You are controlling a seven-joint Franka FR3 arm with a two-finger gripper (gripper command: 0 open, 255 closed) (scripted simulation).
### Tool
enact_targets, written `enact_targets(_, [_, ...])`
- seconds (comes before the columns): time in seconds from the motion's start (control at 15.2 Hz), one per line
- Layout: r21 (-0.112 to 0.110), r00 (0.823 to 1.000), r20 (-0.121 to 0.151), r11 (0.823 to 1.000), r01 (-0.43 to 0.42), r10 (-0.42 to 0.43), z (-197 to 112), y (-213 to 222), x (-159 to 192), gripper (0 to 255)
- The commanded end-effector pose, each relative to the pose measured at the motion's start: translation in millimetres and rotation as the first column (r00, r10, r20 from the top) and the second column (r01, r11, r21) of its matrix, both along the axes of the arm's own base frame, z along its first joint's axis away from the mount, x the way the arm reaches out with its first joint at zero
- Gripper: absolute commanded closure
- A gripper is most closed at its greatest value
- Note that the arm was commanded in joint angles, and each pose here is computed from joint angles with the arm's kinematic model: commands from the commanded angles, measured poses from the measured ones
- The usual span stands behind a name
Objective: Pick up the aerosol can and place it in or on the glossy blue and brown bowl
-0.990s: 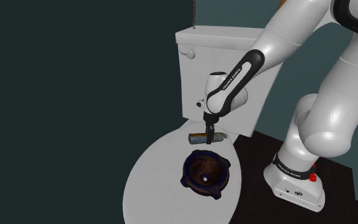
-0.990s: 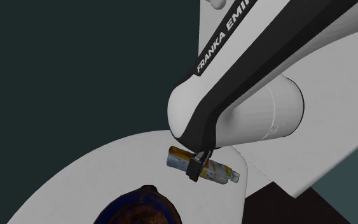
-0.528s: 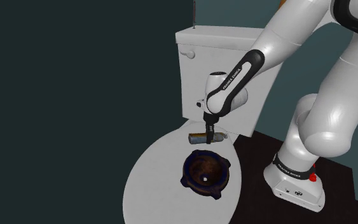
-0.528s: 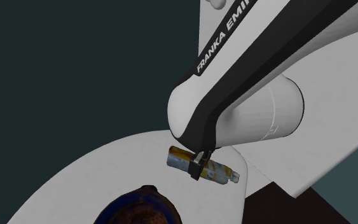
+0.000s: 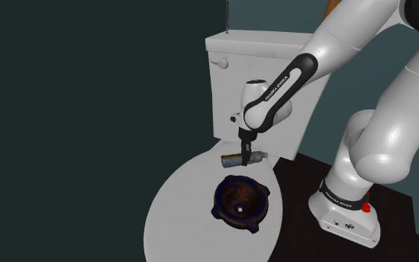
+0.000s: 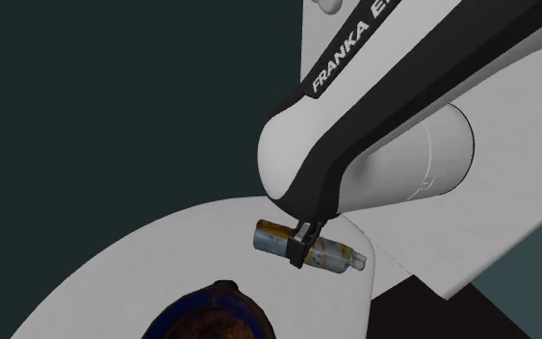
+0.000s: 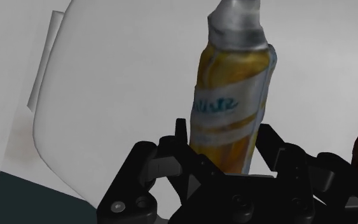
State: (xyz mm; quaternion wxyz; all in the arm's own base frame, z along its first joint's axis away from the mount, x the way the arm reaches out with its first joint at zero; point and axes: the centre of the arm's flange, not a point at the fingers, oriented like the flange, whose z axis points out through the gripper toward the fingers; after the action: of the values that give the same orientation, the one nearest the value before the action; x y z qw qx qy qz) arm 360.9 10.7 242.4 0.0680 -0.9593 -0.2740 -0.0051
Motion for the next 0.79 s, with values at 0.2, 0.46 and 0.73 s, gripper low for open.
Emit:
enact_targets(0.2, [0.0,1.0,0.0,1.0,0.0,0.0,26.2,0.3,0.8,255])
enact_targets(0.46, [0.0,1.0,0.0,1.0,0.0,0.0,47.3,0.3,0.8,255])
enact_targets(0.73, [0.0,1.0,0.0,1.0,0.0,0.0,68.5,0.3,0.8,255])
